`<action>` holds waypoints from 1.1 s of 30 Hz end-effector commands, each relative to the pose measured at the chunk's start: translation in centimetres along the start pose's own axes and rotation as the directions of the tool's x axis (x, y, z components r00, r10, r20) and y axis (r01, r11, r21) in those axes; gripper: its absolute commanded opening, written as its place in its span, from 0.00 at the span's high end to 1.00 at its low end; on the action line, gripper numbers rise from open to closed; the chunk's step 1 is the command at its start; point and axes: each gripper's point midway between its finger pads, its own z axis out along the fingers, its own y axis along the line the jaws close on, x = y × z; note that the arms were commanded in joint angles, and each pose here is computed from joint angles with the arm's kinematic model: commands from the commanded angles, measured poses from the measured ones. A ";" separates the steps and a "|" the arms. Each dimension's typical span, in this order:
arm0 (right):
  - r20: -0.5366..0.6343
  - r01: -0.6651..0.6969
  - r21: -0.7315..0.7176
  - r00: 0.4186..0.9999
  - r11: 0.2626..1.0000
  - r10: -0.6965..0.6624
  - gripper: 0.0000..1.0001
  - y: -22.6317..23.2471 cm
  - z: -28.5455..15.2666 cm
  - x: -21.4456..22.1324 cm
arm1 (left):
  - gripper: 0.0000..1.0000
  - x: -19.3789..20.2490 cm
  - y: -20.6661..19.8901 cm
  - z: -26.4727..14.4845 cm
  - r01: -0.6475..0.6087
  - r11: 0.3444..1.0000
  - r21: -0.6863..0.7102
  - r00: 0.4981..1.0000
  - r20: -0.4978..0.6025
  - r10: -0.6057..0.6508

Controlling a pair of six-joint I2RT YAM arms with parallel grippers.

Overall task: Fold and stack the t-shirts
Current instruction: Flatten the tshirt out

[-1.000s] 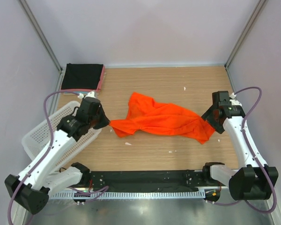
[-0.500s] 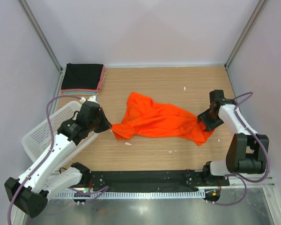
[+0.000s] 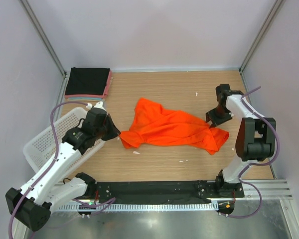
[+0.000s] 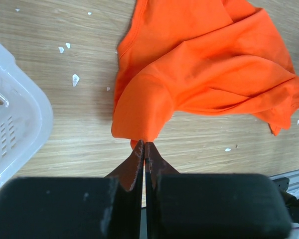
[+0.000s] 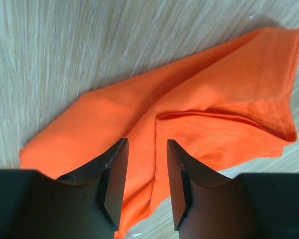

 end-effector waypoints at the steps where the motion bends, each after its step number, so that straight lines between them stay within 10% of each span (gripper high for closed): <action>1: -0.007 -0.007 0.047 1.000 0.999 0.007 0.58 0.2 -0.2 0.4 | 1.00 -1.0 -0.4 -0.2 -0.003 1.000 0.030 0.999 0.050 0.002; 33: 0.028 0.011 0.125 1.000 0.992 -0.014 0.69 -1.1 3.0 0.3 | 1.00 -1.4 -0.4 -0.6 -0.016 1.000 0.026 0.997 0.070 0.015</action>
